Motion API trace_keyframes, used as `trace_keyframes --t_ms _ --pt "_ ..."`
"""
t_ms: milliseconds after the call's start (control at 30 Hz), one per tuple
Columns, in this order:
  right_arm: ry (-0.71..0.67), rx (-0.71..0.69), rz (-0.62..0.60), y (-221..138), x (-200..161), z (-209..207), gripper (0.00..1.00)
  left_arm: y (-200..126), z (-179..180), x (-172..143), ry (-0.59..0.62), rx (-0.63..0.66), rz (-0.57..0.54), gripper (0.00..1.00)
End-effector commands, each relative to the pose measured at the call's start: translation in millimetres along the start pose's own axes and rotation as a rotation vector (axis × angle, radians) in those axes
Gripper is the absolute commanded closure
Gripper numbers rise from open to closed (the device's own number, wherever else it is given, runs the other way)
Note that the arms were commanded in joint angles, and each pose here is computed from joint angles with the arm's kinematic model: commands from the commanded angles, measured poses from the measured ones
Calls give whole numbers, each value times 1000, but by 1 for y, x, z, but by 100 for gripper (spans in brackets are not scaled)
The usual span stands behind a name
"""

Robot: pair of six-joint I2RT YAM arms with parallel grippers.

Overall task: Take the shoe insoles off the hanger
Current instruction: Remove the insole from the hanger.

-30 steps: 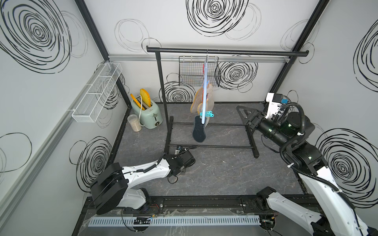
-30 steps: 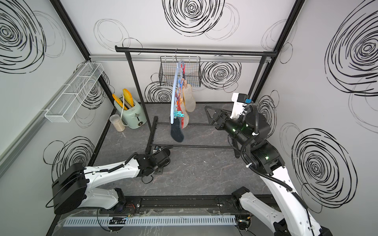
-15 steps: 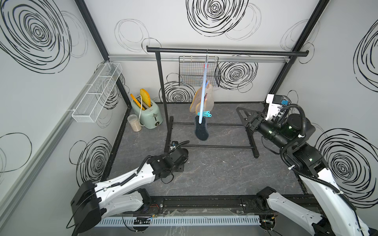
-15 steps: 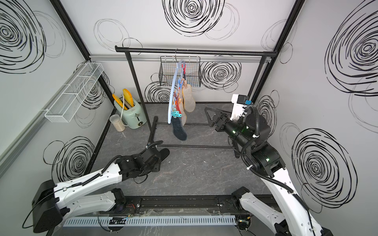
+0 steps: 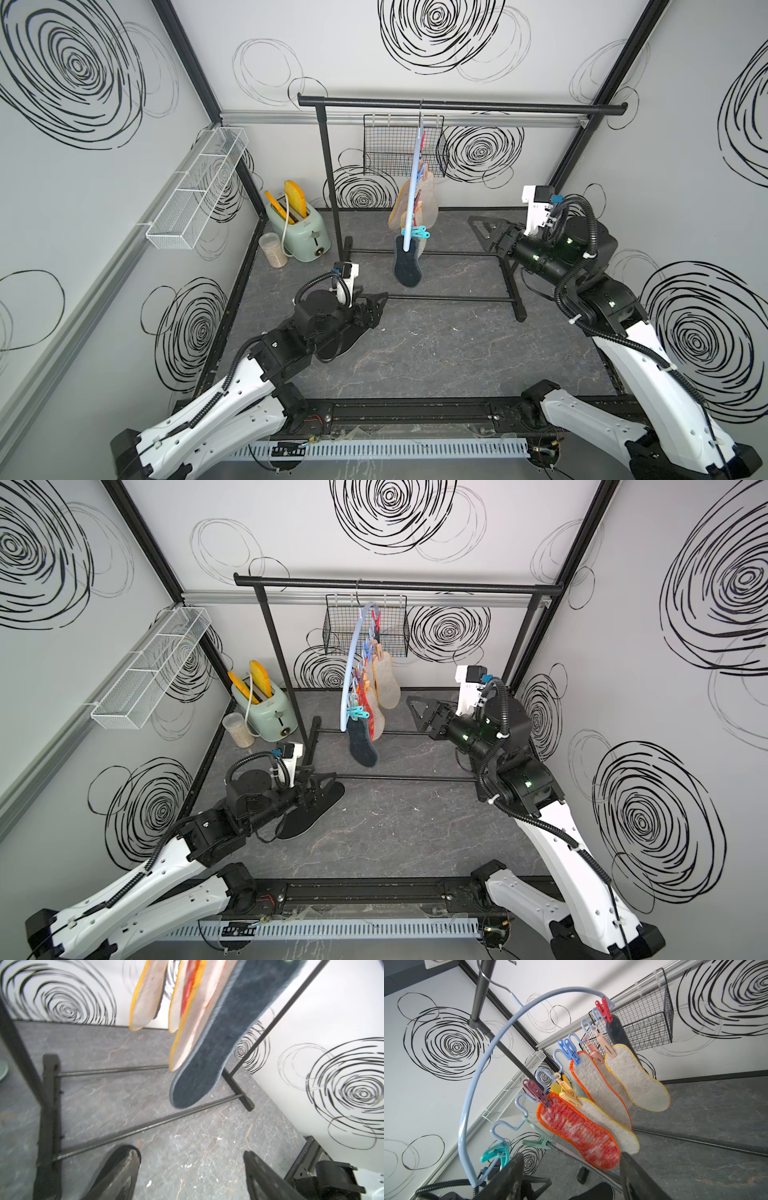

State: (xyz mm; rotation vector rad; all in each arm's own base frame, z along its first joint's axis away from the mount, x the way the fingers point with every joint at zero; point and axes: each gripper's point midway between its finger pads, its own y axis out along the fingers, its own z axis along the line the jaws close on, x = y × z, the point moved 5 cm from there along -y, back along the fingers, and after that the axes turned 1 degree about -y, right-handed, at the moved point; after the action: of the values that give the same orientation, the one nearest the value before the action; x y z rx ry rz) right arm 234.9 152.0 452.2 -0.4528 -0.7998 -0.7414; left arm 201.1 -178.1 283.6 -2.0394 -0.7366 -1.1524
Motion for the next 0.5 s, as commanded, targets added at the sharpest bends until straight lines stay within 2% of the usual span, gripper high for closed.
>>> trace_keyframes --t_ms 0,67,233,467 --pt "-6 76 -5 -6 9 13 27 9 -20 45 179 -146 -212 14" --pt "-9 101 4 -5 8 12 27 18 -11 57 185 -147 -248 14" --pt "-45 194 27 -1 1 8 28 24 -6 65 241 -288 -339 15" --pt "-43 244 88 14 -10 -4 30 39 5 76 287 -416 -367 17"
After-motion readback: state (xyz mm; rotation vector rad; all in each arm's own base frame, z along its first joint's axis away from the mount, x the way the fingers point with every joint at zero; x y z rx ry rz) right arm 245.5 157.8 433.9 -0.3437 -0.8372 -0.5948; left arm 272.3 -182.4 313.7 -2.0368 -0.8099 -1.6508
